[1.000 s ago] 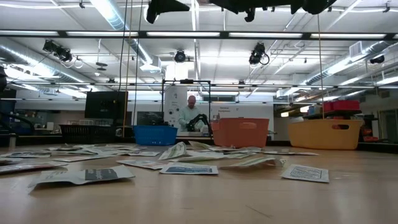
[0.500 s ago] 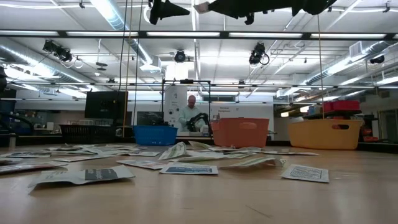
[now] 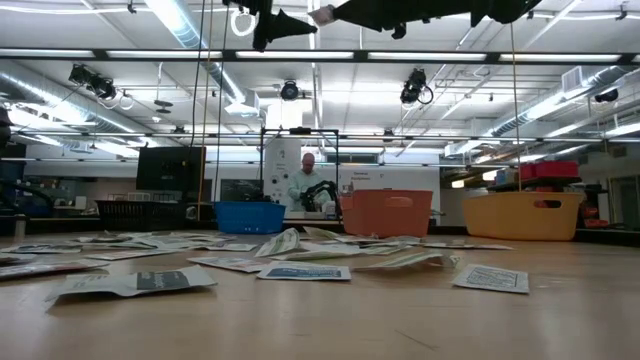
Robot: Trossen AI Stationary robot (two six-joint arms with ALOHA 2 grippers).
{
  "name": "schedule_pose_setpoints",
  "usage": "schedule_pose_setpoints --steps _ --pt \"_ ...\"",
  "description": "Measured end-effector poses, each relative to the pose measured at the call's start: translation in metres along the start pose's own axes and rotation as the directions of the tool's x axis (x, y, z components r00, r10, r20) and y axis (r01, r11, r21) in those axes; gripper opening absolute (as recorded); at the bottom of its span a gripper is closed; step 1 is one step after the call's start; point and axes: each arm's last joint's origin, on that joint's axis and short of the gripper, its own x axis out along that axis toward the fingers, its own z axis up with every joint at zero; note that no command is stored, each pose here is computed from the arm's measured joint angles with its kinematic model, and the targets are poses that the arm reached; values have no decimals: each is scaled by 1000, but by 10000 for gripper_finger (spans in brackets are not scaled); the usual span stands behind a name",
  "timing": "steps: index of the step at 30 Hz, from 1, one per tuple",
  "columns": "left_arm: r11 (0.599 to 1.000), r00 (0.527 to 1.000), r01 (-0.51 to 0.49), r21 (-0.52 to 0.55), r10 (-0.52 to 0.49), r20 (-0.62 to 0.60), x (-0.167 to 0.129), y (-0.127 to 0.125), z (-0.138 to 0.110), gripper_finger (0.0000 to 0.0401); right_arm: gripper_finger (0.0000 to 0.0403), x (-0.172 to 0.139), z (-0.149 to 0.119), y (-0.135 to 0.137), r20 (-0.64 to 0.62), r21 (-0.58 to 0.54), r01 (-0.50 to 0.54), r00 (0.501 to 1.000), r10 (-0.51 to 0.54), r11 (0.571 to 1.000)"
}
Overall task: Pick & Place First Aid Supplies
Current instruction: Put the ointment pack into the blue bin
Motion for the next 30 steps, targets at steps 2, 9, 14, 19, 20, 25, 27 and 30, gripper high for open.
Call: schedule_pose_setpoints --steps 2,9,14,19,20,25,27,30 --pt "1000 1000 -4 -3 4 -10 3 1 -2 286 3 0 0 0 1 0 -4 1000 4 1000" --pt "1000 1000 -10 -2 10 -24 9 3 -5 260 4 0 0 0 -2 -1 -4 1000 4 1000" --pt "1000 1000 -11 13 11 -20 8 3 -5 216 4 0 -1 0 -4 -1 -5 1000 5 1000" --pt "1000 1000 -12 16 13 -19 8 3 -5 167 4 0 -1 0 -5 -2 -5 1000 5 1000" --pt "1000 1000 -12 15 13 -19 8 3 -5 159 3 0 -1 0 -6 -2 -5 1000 5 1000" --pt "1000 1000 -12 16 12 -17 8 3 -4 122 3 0 -2 1 -19 -2 -9 1000 9 1000" --pt "1000 1000 -12 16 12 -16 7 2 -4 111 3 0 -3 1 -26 -4 -11 1000 11 1000" --pt "1000 1000 -12 16 12 -16 7 2 -4 95 4 0 -3 1 -27 -4 -11 1000 11 1000"
